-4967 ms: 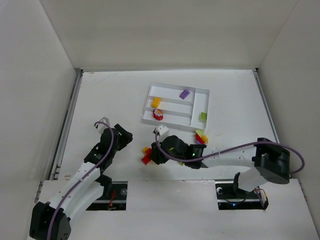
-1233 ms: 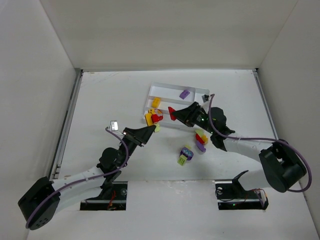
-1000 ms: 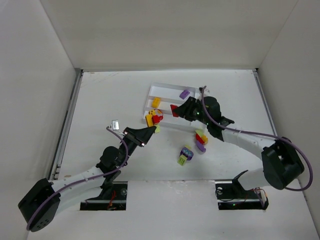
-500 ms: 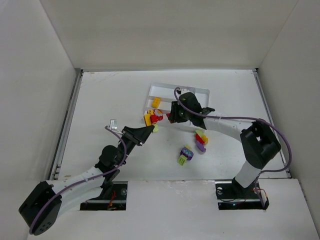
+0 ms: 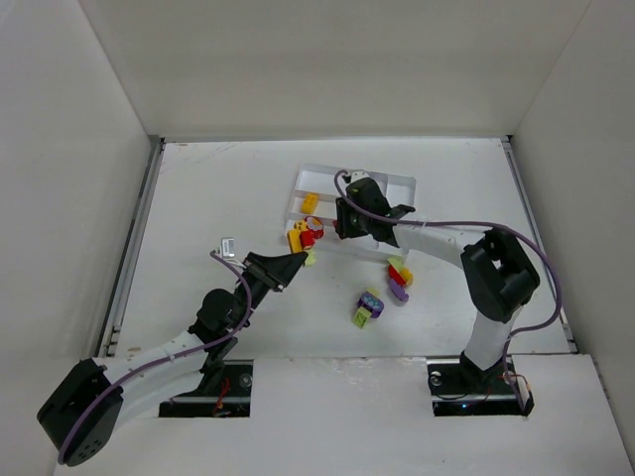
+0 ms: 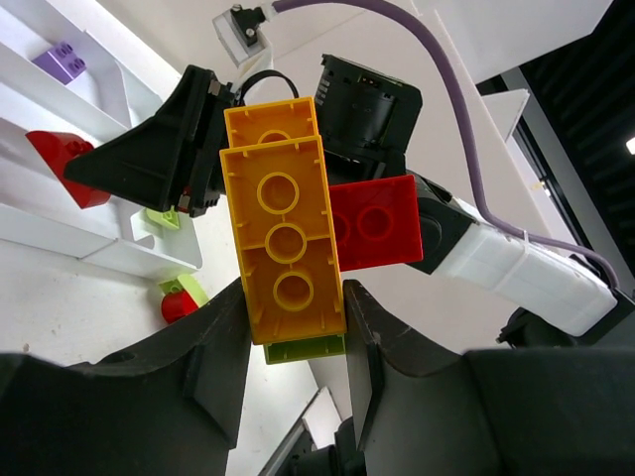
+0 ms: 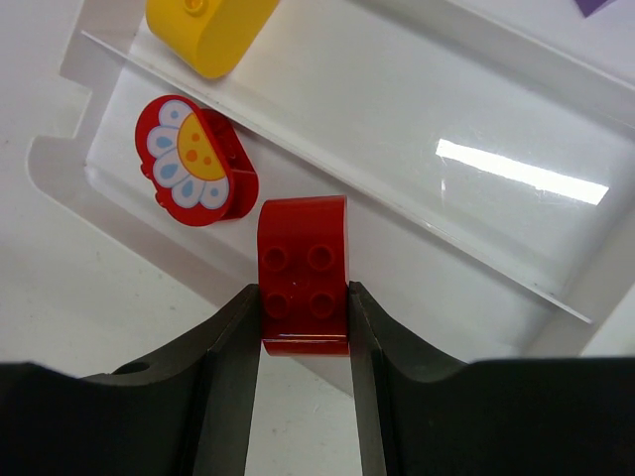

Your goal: Sort the legos into containers by color

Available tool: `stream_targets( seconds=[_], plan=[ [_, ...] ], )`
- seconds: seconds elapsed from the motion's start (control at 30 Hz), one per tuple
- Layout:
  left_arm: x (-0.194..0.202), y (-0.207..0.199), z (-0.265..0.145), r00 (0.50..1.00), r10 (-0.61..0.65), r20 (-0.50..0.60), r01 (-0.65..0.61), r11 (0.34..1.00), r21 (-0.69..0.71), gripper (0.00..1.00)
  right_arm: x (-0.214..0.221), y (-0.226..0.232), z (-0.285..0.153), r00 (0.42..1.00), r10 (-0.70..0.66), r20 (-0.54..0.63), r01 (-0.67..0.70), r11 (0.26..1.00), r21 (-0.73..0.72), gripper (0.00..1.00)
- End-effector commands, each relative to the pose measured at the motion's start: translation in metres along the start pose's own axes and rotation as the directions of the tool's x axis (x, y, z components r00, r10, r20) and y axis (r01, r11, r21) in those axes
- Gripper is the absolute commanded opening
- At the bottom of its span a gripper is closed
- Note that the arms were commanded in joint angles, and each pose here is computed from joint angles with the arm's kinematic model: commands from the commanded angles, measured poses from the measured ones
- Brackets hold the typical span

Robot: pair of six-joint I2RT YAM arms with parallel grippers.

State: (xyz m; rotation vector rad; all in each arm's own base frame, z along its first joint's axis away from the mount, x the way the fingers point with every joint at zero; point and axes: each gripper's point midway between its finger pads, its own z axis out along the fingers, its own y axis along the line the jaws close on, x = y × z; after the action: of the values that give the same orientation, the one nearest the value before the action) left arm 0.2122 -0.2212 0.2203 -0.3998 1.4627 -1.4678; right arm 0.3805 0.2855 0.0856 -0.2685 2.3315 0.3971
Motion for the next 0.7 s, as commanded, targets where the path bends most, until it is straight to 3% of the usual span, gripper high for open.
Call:
stream_targets(
  seconds=[0.0, 0.4, 0.67],
  plan=[
    [-0.001, -0.016, -0.001, 1.000, -0.014, -0.002, 0.014, 0.998, 0.067, 0.16, -0.017, 0.007, -0.001, 0.999, -0.030, 0.042, 0.030, 1.000, 0.001, 0.33],
    [0.000, -0.014, -0.002, 1.000, -0.013, -0.002, 0.013, 0.998, 0.064, 0.16, -0.019, 0.023, 0.008, 0.984, -0.169, 0.049, 0.170, 0.985, -0.022, 0.39],
    [-0.001, -0.013, -0.003, 1.000, -0.014, 0.001, 0.014, 0.998, 0.063, 0.16, -0.032, 0.017, -0.002, 0.982, -0.161, 0.098, 0.159, 0.987, 0.022, 0.64]
  ],
)
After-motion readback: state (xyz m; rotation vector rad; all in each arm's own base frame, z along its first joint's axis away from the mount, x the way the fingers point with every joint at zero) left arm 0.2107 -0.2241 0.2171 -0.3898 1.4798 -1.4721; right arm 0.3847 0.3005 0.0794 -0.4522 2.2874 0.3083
